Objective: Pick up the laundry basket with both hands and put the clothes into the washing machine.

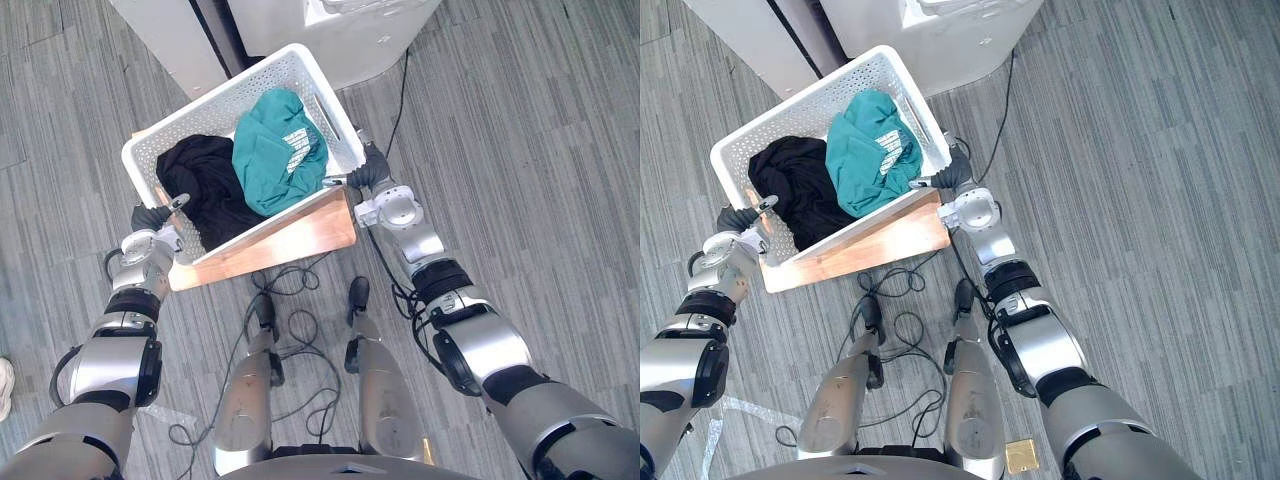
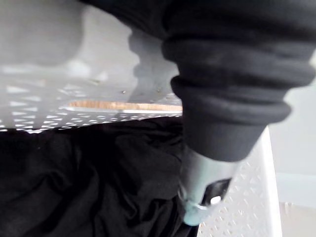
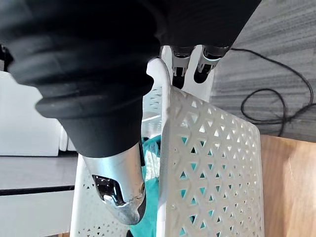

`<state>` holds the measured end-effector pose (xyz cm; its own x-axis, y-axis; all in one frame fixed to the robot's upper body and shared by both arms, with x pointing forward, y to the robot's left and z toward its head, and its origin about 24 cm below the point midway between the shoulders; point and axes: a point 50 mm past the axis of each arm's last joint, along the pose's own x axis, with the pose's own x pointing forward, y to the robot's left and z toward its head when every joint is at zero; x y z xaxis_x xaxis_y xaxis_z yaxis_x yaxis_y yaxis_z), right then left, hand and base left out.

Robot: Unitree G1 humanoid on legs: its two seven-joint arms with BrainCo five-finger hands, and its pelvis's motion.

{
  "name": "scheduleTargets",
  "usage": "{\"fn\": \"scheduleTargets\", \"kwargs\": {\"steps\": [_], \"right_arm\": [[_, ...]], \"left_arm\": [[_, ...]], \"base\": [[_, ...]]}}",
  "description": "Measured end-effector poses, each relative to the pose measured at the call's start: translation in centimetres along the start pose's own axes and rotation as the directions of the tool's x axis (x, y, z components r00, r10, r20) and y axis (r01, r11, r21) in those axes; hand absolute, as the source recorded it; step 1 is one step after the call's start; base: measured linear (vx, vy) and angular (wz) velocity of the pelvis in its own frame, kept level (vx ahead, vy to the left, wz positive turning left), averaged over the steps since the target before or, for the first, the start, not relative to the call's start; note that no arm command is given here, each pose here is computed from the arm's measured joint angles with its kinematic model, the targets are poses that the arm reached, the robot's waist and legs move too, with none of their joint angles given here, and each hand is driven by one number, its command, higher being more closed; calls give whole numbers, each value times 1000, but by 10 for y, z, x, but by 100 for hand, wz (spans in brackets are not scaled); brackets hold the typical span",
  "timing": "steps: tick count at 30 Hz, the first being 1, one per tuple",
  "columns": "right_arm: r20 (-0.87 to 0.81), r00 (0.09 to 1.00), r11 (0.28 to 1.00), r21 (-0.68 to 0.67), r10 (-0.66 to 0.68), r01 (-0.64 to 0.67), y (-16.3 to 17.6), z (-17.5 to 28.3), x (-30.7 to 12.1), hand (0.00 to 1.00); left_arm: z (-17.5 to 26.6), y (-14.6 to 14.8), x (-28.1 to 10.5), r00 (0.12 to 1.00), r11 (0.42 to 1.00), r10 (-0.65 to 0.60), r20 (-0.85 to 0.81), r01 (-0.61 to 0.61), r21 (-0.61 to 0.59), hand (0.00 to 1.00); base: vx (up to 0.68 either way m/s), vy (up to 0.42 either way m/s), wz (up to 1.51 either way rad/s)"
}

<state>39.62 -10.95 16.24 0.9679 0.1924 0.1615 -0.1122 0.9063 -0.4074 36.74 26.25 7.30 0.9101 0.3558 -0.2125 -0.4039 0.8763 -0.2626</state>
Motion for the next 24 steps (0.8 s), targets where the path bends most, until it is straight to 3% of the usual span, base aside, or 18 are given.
{"fn": "scheduleTargets", "kwargs": {"steps": [1,14,24], "right_arm": [[0,1000,1000,-1,0,0,0,0,0,100],[20,1000,988,-153,-3,6,-14,2,-1,100],[-2,1000,986,-164,18,-18,-9,-8,-6,100]], "left_arm": [[0,0,0,1000,1000,-1,1,1,1,100],[-7,5,-3,999,1000,28,-25,-28,8,100],[-11,4,-4,999,999,38,-35,-37,31,100]], "base": [[15,0,4],[33,2,4],[24,0,1]]}}
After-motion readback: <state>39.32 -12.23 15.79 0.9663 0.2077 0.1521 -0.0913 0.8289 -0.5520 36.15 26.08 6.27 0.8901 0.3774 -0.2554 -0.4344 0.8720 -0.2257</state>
